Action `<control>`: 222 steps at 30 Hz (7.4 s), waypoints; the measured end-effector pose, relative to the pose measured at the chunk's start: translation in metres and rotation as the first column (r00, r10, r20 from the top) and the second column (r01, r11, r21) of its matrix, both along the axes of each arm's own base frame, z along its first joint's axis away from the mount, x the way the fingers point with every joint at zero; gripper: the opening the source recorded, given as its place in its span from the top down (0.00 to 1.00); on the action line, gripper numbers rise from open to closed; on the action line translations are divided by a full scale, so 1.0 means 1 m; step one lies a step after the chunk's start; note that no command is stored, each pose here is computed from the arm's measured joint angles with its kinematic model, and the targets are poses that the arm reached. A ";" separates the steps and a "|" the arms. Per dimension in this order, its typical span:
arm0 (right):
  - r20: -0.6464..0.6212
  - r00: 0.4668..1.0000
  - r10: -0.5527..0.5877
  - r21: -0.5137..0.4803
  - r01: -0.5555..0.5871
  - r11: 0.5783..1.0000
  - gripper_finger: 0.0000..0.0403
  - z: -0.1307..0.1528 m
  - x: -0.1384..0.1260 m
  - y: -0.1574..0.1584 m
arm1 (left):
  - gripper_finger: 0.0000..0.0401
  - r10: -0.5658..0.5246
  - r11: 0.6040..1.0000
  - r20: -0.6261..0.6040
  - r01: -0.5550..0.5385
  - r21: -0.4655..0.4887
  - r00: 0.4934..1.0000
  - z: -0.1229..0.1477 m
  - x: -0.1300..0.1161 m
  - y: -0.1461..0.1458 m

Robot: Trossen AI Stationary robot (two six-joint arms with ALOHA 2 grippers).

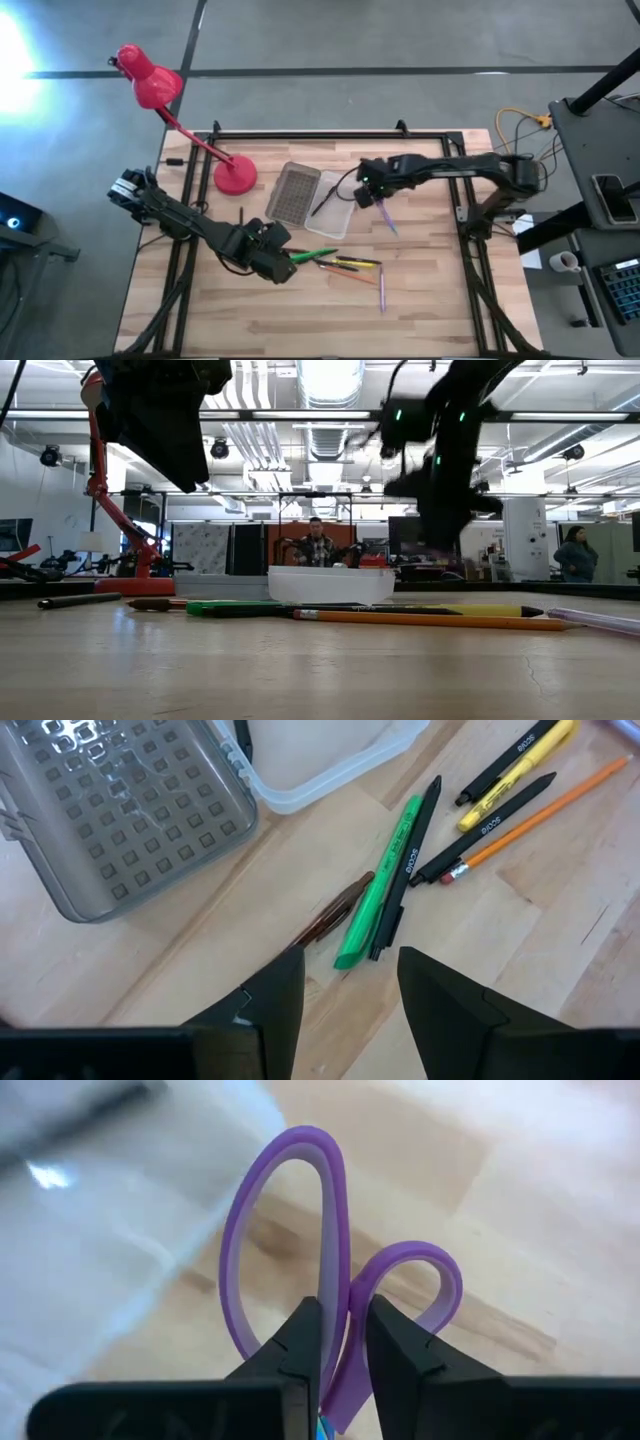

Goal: Pick & place school supplies into a supply box
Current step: Put the purple scissors into the supply box, then put the purple pen into the supply box, then put the black pen into the supply box

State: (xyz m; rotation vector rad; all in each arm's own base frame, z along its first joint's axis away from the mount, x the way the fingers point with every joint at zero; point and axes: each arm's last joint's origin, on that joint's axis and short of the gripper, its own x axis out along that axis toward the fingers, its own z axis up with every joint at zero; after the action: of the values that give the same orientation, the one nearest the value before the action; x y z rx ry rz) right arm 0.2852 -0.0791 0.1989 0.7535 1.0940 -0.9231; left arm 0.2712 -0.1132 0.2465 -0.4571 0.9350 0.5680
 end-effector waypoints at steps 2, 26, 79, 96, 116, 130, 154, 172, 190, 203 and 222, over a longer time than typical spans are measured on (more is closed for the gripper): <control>0.095 0.995 0.005 -0.046 -0.001 0.999 0.89 0.017 -0.002 0.003 | 0.63 0.003 1.000 0.000 -0.003 0.001 1.000 0.000 0.000 0.000; 0.448 0.777 -0.442 0.140 0.428 0.893 0.83 -0.021 0.078 0.021 | 0.63 0.010 1.000 0.021 -0.010 -0.019 1.000 0.001 -0.001 -0.004; 0.101 0.582 0.807 0.065 -0.813 0.579 0.89 -0.023 0.164 0.025 | 0.63 0.104 0.989 0.057 -0.097 -0.112 0.993 0.002 -0.017 -0.027; 0.020 0.660 0.751 0.122 -0.748 0.653 0.89 -0.007 0.154 0.004 | 0.63 0.121 0.988 0.070 -0.113 -0.104 0.990 0.002 -0.020 -0.030; 0.024 0.584 0.811 0.310 -0.776 0.549 0.86 -0.006 0.024 0.102 | 0.63 0.128 0.990 0.063 -0.124 -0.063 0.990 0.000 -0.025 -0.031; -0.017 0.956 0.293 0.413 -0.260 0.873 0.52 -0.034 -0.011 0.167 | 0.63 0.123 0.992 0.069 -0.120 -0.039 0.990 -0.001 -0.025 -0.030; -0.117 0.988 -0.103 0.244 0.129 0.961 0.73 -0.060 -0.012 0.227 | 0.63 0.081 0.997 0.054 -0.081 -0.011 0.995 -0.003 -0.026 -0.031; -0.094 0.980 -0.177 0.279 0.197 0.940 0.89 -0.066 -0.022 0.240 | 0.63 0.065 0.998 0.042 -0.065 -0.005 0.997 -0.009 -0.030 -0.033; 0.370 0.917 -0.148 0.029 0.147 0.989 0.96 0.004 -0.007 0.174 | 0.63 0.064 0.998 0.039 -0.063 -0.019 0.997 -0.013 -0.038 -0.041; 0.581 0.733 -0.353 0.198 0.294 0.935 0.96 -0.006 0.043 0.034 | 0.63 0.135 0.989 0.029 -0.133 -0.061 0.990 -0.023 -0.046 -0.043; 0.587 0.807 -0.071 0.113 0.005 0.994 0.61 0.002 0.071 0.028 | 0.63 0.292 0.949 -0.028 -0.294 -0.115 0.956 -0.015 -0.057 -0.030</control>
State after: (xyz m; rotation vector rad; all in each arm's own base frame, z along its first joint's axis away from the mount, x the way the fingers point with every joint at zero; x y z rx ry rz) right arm 0.3565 -0.0510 0.2011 1.0673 0.5728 -0.5944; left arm 0.2144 -0.1434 0.2313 -0.7080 0.9201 0.7878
